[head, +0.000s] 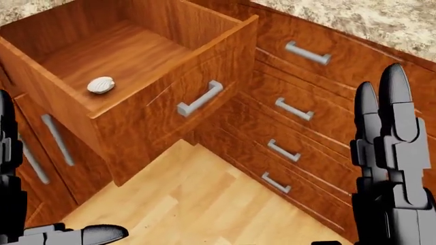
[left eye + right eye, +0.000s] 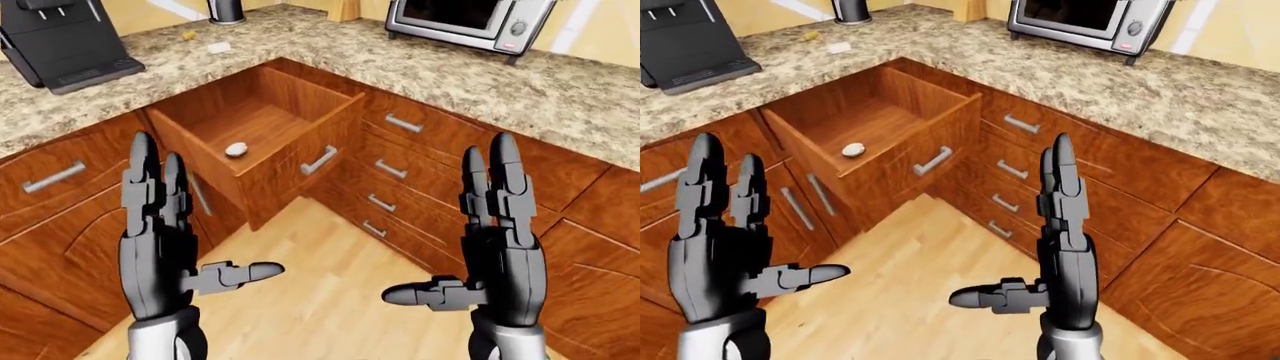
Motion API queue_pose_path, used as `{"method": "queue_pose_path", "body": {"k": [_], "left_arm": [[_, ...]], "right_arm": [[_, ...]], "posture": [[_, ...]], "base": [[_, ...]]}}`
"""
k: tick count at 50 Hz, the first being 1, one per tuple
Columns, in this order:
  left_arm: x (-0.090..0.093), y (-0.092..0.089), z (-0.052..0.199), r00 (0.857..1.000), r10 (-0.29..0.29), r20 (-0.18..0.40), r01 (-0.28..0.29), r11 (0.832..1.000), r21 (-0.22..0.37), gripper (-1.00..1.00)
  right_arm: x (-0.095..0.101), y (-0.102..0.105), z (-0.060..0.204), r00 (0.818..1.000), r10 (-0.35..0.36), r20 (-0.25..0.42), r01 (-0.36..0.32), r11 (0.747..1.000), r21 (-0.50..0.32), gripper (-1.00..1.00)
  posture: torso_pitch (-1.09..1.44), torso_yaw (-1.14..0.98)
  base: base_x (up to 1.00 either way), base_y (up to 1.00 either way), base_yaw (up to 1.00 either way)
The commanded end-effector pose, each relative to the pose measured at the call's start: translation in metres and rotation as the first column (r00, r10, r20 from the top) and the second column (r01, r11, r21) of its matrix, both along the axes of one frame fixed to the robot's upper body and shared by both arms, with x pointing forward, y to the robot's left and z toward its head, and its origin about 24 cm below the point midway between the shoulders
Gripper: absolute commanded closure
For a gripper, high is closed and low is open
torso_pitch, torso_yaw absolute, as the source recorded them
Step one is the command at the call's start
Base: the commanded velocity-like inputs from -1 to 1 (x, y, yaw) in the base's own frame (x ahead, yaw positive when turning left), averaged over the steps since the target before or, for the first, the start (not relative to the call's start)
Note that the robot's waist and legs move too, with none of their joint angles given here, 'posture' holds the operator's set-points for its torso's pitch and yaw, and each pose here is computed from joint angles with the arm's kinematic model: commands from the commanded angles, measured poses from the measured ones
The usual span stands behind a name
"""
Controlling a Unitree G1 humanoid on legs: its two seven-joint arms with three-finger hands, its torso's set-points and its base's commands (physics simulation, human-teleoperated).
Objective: Close the right drawer.
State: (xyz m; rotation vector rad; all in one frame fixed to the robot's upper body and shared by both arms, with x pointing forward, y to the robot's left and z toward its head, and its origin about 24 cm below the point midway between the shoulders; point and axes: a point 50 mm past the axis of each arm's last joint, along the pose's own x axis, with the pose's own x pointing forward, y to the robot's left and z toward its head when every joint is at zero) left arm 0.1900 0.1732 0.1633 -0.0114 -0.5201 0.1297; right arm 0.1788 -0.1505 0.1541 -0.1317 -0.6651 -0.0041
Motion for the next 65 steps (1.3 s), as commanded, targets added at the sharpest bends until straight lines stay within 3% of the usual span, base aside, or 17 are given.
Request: {"method": "queue_pose_path", "body": {"k": [1, 65], "left_arm": [[-0.0038, -0.0027, 0.0104, 0.998, -0.014, 0.066, 0.014, 1.000, 0.005, -1.00], [-0.0041, -0.0021, 0.0108, 0.997, -0.015, 0.069, 0.014, 1.000, 0.003, -1.00]], "right_arm": [[-0.0035, -0.0010, 0.0082, 0.999, -0.004, 0.052, 0.004, 1.000, -0.001, -1.00], [-0.0047, -0.0011, 0.0087, 0.998, -0.003, 0.057, 0.003, 1.000, 0.000, -1.00]], "posture": [[0.00, 0.00], [0.00, 0.00]], "base": [[0.00, 0.00, -0.24], [0.00, 0.00, -0.23]]}}
